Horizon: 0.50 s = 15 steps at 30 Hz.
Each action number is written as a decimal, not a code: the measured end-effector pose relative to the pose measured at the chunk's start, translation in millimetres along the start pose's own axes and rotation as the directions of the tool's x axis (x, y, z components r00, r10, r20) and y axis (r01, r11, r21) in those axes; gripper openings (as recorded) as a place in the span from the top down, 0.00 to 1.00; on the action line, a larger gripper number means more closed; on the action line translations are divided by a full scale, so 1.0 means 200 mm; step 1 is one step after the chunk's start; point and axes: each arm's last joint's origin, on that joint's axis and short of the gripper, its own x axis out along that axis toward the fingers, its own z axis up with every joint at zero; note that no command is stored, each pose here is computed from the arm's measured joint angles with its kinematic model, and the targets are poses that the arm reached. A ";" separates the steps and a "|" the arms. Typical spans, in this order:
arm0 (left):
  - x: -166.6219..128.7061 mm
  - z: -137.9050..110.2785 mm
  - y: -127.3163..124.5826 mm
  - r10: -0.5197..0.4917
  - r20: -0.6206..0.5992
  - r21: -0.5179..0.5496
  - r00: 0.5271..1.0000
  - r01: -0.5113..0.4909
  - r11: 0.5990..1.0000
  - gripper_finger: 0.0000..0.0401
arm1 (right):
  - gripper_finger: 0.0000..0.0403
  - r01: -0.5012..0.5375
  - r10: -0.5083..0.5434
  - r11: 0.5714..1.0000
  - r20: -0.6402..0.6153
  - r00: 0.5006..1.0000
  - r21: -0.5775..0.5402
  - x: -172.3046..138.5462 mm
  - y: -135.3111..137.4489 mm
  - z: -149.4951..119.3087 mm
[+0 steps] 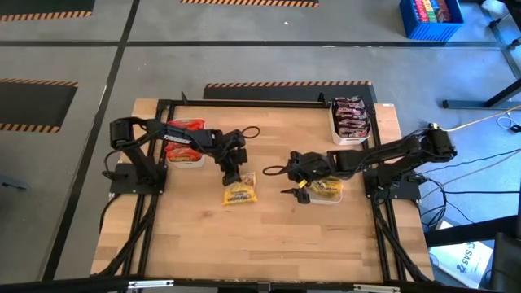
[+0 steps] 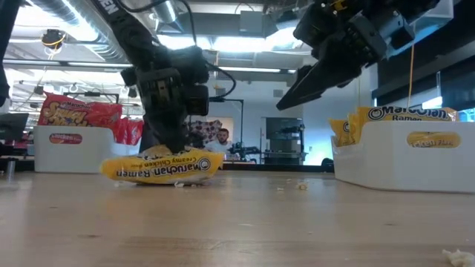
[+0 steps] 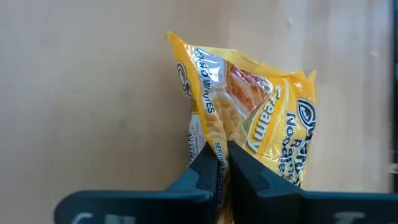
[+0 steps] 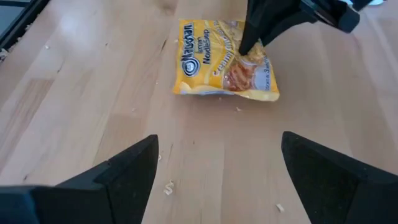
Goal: Sort Maruchan noodles
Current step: Put the yellow noodle into the bottom white bin
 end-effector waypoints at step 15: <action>-0.42 0.08 -0.36 0.264 0.488 0.120 0.832 -0.364 0.924 0.98 | 0.21 0.177 -0.179 0.984 0.139 0.974 0.031 -0.29 -0.01 0.11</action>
